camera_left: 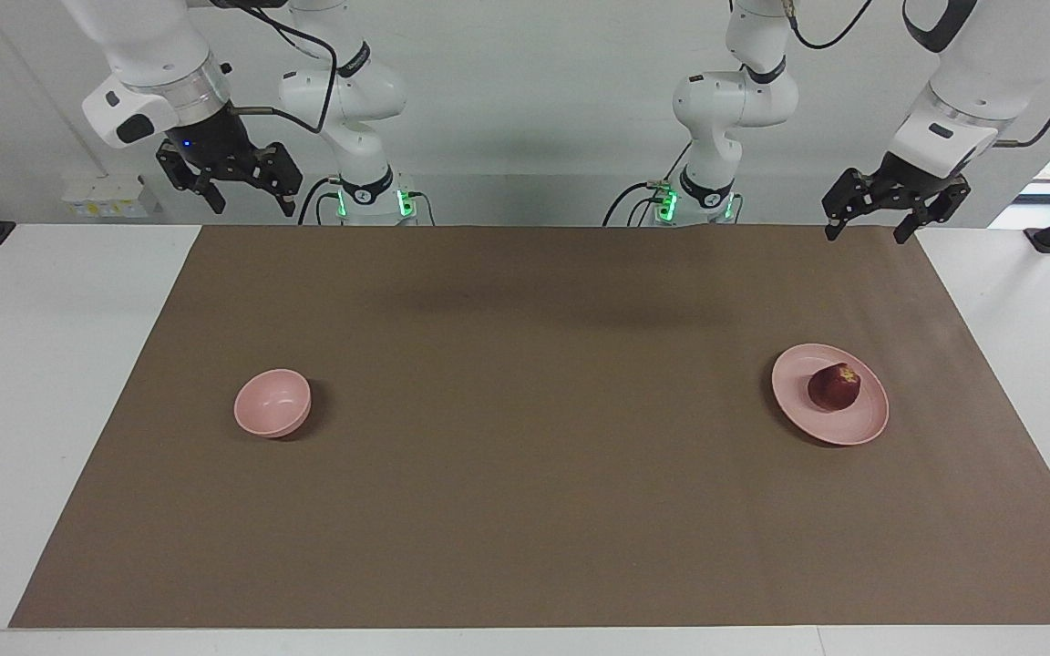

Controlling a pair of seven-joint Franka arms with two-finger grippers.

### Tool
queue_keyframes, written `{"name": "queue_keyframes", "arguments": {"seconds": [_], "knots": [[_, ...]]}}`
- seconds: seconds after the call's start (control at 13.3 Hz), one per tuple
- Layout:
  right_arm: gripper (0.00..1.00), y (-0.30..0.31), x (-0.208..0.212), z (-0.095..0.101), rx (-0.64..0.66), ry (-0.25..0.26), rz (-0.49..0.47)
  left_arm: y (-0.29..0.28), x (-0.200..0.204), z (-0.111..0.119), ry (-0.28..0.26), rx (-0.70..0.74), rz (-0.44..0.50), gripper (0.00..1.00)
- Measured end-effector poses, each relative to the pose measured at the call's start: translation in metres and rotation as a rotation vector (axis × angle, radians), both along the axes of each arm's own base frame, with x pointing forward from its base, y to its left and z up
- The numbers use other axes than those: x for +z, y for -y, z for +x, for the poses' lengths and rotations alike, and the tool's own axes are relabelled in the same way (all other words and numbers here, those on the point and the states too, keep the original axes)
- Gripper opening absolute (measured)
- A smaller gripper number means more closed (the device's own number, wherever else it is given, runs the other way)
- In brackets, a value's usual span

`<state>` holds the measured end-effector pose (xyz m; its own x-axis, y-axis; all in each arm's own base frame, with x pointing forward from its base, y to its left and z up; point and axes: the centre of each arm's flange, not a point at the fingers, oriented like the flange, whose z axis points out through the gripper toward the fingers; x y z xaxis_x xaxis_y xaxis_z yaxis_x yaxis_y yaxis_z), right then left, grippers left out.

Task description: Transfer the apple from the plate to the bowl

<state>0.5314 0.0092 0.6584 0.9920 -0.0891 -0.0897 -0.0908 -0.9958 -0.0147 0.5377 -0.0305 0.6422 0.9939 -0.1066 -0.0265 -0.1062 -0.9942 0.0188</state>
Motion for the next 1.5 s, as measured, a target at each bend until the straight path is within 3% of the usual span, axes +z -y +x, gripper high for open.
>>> {"name": "queue_keyframes", "arguments": {"seconds": [0.9,1.5], "knots": [[1.0,0.0,0.0,0.0,0.0,0.0,0.0,0.0,0.001,0.0,0.01,0.0,0.0,1.0],[1.0,0.0,0.0,0.0,0.0,0.0,0.0,0.003,-0.026,0.009,0.033,-0.003,-0.001,1.0]]}}
